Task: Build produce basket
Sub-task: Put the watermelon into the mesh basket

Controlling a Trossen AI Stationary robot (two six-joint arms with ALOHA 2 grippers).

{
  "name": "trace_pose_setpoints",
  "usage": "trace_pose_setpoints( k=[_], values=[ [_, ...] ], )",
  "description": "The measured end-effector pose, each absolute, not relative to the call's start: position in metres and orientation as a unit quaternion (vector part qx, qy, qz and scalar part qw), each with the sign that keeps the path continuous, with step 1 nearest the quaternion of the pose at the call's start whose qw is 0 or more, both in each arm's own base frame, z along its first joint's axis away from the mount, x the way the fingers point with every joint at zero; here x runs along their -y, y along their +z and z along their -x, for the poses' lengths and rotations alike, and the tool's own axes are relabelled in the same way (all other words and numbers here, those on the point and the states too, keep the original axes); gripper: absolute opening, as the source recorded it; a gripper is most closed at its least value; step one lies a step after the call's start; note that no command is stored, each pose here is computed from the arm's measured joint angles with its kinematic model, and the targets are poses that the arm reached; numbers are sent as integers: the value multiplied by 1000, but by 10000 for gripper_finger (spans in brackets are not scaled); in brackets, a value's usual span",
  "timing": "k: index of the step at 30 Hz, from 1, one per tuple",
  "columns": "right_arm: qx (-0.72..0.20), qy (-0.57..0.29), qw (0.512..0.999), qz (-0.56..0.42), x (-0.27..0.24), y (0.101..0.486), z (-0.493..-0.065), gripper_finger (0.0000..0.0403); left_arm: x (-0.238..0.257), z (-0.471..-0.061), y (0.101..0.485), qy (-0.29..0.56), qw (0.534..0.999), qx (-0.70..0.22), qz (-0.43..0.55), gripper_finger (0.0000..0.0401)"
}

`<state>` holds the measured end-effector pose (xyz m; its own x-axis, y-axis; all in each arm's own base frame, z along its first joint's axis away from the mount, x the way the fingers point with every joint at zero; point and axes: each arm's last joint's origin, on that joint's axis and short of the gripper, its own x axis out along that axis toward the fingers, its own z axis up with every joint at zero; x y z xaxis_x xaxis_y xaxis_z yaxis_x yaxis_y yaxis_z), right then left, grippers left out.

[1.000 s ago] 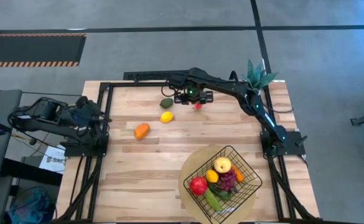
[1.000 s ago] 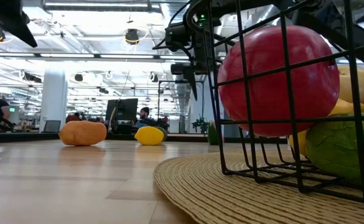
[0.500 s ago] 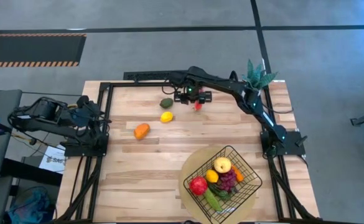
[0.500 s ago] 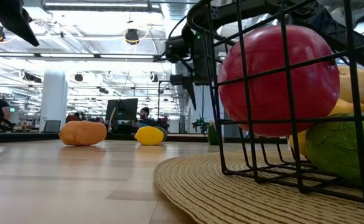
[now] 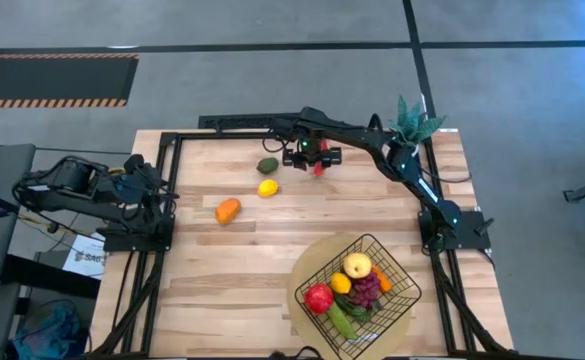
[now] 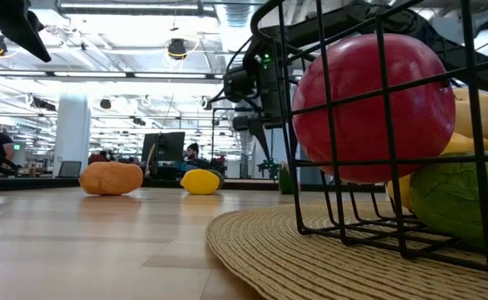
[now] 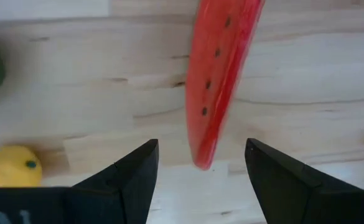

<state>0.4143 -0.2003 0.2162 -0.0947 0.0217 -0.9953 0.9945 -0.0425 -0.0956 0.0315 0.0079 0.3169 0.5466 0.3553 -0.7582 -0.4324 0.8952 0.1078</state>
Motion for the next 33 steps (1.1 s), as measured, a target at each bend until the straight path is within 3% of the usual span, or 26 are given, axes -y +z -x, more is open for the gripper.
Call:
trace_pose_setpoints(
  k=[20,33],
  values=[
    [-511,-535,456,-495,206,217,-411,255,-8,-31,317,222,878,-421,47,146],
    [-535,-516,471,-474,195,207,-421,123,-7,-32,317,214,879,-424,52,146]
  ],
)
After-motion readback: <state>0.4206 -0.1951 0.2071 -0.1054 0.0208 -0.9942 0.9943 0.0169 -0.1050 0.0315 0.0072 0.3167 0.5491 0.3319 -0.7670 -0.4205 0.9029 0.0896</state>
